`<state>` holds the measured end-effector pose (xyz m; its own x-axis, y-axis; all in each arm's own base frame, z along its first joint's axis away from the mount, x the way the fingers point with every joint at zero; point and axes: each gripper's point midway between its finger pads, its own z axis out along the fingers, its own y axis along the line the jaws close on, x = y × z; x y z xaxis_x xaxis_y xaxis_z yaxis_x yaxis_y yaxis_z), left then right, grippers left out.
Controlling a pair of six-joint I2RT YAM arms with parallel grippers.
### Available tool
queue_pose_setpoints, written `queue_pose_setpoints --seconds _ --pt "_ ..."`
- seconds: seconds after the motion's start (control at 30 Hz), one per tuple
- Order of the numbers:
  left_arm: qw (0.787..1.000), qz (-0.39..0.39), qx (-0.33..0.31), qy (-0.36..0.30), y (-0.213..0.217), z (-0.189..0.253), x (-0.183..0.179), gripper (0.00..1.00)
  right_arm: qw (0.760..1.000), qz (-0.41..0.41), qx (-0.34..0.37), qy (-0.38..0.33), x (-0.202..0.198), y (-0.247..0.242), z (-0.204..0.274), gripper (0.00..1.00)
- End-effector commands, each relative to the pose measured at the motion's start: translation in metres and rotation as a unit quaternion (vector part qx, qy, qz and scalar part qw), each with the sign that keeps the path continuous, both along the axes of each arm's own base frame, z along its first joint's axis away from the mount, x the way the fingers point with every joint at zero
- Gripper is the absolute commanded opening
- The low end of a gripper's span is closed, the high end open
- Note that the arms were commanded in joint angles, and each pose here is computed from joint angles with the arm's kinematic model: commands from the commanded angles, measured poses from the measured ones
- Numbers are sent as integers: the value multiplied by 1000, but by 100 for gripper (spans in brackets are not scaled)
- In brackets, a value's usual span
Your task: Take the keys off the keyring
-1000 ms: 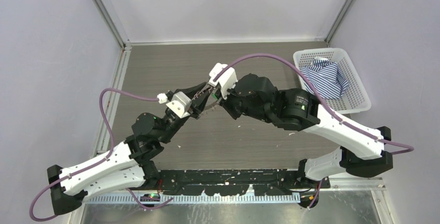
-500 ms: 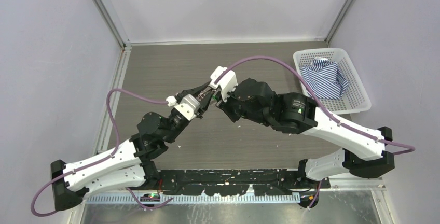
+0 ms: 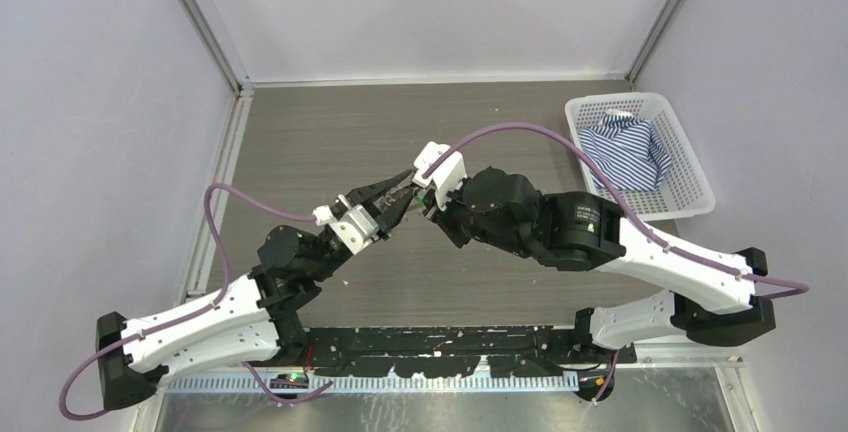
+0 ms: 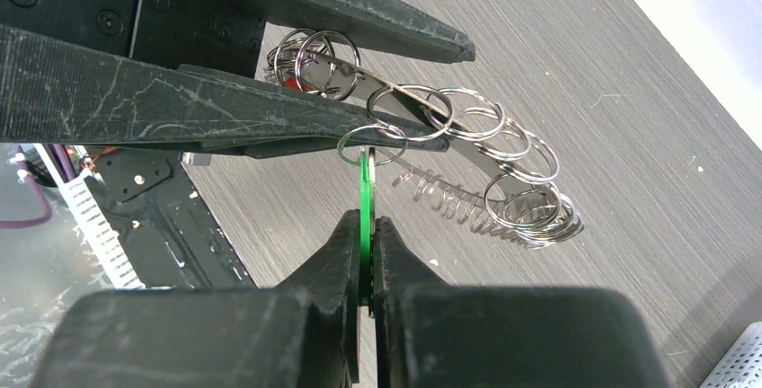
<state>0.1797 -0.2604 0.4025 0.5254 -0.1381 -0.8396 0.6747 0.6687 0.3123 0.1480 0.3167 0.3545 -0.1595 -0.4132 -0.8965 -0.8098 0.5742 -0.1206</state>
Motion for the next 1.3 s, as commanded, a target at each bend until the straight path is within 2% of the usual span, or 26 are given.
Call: queue_pose_setpoints --seconds 0.0,0.4,0.57,0.87,1.1,1.27 --pt "988 -19 -120 -95 32 76 -27 1 999 1 -35 4 -2 -10 -18 1" --pt "986 -10 -133 -104 37 80 -27 1 1000 18 -17 16 -4 -5 -14 1" --pt "984 50 -165 -41 52 84 -2 1 999 36 -10 33 -11 0 -12 1" --pt "978 89 -167 82 47 65 27 0 1000 14 10 11 2 -5 12 1" --pt "967 85 -217 101 59 72 25 1 999 20 13 40 3 0 -4 1" --pt "965 73 -237 83 64 78 19 1 998 22 20 58 4 3 -12 1"
